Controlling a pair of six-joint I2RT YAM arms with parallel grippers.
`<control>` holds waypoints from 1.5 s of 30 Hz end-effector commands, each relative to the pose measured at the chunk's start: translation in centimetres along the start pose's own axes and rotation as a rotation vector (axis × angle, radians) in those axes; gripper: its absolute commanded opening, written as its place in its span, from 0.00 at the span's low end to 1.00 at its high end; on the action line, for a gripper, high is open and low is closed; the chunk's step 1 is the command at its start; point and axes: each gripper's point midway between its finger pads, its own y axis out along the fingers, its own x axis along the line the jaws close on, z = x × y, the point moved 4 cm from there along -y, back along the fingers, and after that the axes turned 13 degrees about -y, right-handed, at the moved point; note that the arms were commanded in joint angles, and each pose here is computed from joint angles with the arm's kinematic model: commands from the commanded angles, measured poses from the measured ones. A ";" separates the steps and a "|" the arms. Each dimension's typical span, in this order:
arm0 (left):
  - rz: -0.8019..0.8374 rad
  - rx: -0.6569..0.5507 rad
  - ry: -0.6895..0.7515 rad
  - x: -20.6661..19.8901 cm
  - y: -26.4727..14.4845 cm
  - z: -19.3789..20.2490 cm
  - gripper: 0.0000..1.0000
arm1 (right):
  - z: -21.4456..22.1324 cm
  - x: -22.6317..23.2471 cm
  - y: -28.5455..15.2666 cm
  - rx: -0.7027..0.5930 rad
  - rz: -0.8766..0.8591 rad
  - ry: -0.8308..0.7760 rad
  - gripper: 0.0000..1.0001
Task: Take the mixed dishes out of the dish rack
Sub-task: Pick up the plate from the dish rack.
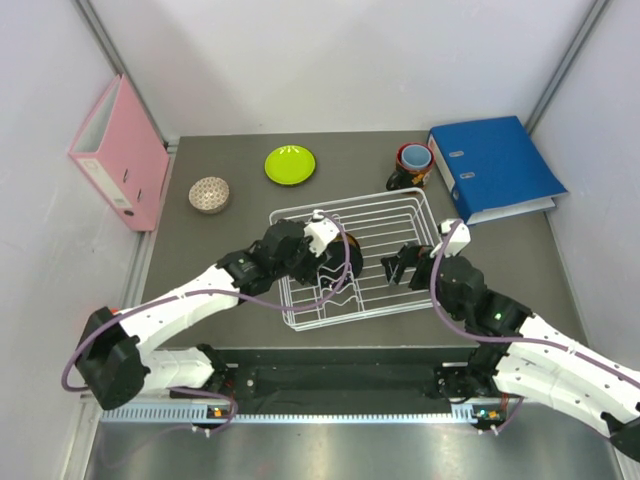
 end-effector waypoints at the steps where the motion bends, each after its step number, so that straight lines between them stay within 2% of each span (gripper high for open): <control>1: 0.019 -0.119 0.014 -0.3 0.6 -3.4 0.60 | -0.5 0.2 -0.1 -0.030 -0.015 0.027 1.00; 7: 0.023 -0.094 0.027 -0.4 2.0 -2.6 0.59 | -0.3 0.1 -0.1 -0.024 -0.013 0.029 1.00; 11: 0.034 -0.083 0.028 -0.5 2.6 -2.2 0.55 | -0.3 0.1 -0.1 -0.022 -0.012 0.028 1.00; 14: 0.031 -0.079 0.031 -0.4 2.8 -1.9 0.49 | -0.3 0.1 -0.1 -0.022 -0.011 0.028 1.00; 18: 0.019 -0.079 0.036 -0.2 2.7 -1.9 0.29 | -0.1 0.1 0.0 -0.017 -0.010 0.027 1.00; 24: 0.008 -0.097 0.051 0.1 2.0 -2.6 0.16 | 0.0 0.2 0.1 -0.013 -0.015 0.028 1.00; 25: 0.011 -0.096 0.054 0.1 1.9 -2.6 0.09 | 0.0 0.2 0.1 -0.014 -0.016 0.030 1.00; 28: 0.016 -0.100 0.062 0.1 1.7 -2.9 0.00 | 0.0 0.3 0.1 -0.014 -0.017 0.030 1.00; 33: 0.024 -0.094 0.060 -0.1 1.8 -2.8 0.01 | 0.0 0.2 0.1 -0.012 -0.017 0.029 1.00; 35: 0.021 -0.091 0.056 -0.1 1.9 -2.8 0.07 | -0.1 0.3 0.0 -0.016 -0.020 0.033 1.00; 38: 0.026 -0.073 0.048 -0.2 2.3 -2.4 0.11 | 0.1 0.2 -0.1 -0.015 -0.018 0.032 1.00; 41: 0.027 -0.053 0.037 -0.3 2.8 -1.9 0.19 | 0.2 0.1 -0.1 -0.015 -0.018 0.036 1.00; 43: 0.022 -0.040 0.030 -0.2 3.1 -1.7 0.34 | 0.3 0.0 -0.1 -0.013 -0.015 0.035 1.00; 45: 0.014 -0.028 0.027 -0.2 3.3 -1.4 0.42 | 0.4 0.0 -0.1 -0.012 -0.017 0.035 1.00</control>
